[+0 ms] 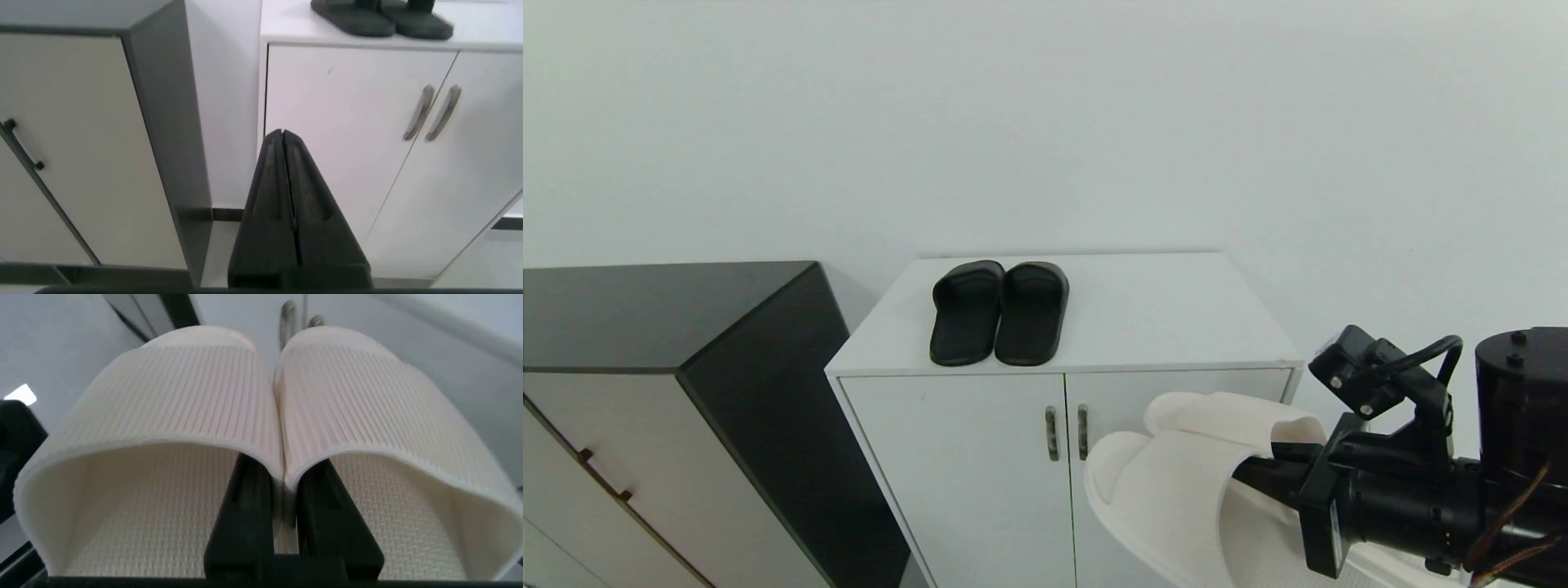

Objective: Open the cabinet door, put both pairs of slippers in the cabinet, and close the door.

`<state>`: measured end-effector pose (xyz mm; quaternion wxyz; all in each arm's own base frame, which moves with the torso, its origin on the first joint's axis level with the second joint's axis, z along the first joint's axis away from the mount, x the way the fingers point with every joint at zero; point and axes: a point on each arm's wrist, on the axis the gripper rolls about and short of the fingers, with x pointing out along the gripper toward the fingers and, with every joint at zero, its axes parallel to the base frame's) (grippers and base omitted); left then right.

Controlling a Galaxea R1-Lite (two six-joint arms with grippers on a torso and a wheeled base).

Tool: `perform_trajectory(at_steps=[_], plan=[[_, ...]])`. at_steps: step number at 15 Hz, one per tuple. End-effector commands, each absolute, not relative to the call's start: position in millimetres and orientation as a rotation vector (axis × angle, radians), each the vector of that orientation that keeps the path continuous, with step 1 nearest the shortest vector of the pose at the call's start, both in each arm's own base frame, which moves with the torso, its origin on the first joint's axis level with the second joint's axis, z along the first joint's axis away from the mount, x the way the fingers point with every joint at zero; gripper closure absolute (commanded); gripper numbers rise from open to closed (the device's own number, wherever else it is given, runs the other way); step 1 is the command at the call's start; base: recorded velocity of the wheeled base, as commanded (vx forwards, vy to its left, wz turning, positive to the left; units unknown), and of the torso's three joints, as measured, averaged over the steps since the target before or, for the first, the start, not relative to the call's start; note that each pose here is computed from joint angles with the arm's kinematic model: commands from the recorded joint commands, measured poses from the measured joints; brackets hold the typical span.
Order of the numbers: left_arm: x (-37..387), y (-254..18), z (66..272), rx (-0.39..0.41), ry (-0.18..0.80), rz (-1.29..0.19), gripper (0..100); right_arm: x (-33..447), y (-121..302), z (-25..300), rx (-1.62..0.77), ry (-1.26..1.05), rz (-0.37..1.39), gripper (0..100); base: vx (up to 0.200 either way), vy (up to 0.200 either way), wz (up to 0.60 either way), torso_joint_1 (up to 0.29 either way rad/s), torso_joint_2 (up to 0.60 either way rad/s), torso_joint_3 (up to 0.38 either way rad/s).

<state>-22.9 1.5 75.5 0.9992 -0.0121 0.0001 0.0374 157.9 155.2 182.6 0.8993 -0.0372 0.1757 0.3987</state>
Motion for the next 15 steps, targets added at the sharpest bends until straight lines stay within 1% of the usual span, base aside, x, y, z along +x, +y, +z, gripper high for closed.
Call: perform_trajectory(at_steps=[1,3,4,7,9,13,15], plan=[[-23.0,1.5,75.6,-0.024,0.001,0.075,100,154.3,156.2,181.9,-0.081,0.365,0.839,100,0.000,0.000,0.00,-0.222,0.53,0.300],[-22.9,1.4,75.6,-0.024,0.002,0.074,100,151.9,156.6,181.7,-0.081,0.366,0.848,100,0.000,0.000,0.00,-0.217,0.53,0.303],[-23.0,1.4,75.6,-0.024,0.001,0.074,0,149.2,157.2,178.1,-0.087,0.378,0.859,100,0.000,0.000,0.00,-0.232,0.54,0.320],[-22.9,1.4,75.6,-0.023,0.002,0.072,0,145.9,158.0,174.4,-0.095,0.390,0.870,100,0.000,0.000,0.00,-0.199,0.52,0.307],[-22.8,1.3,75.5,-0.003,0.004,0.066,0,144.5,158.0,172.4,-0.101,0.397,0.874,100,0.000,0.000,0.00,-0.198,0.51,0.317],[-22.8,0.9,75.5,-0.003,0.005,0.048,0,143.7,157.2,168.7,-0.098,0.395,0.875,100,0.000,0.000,0.00,-0.172,0.49,0.315],[-22.8,0.8,75.5,0.012,0.005,0.044,0,142.9,157.8,166.0,-0.102,0.404,0.879,100,0.000,0.000,0.00,-0.156,0.48,0.334]])
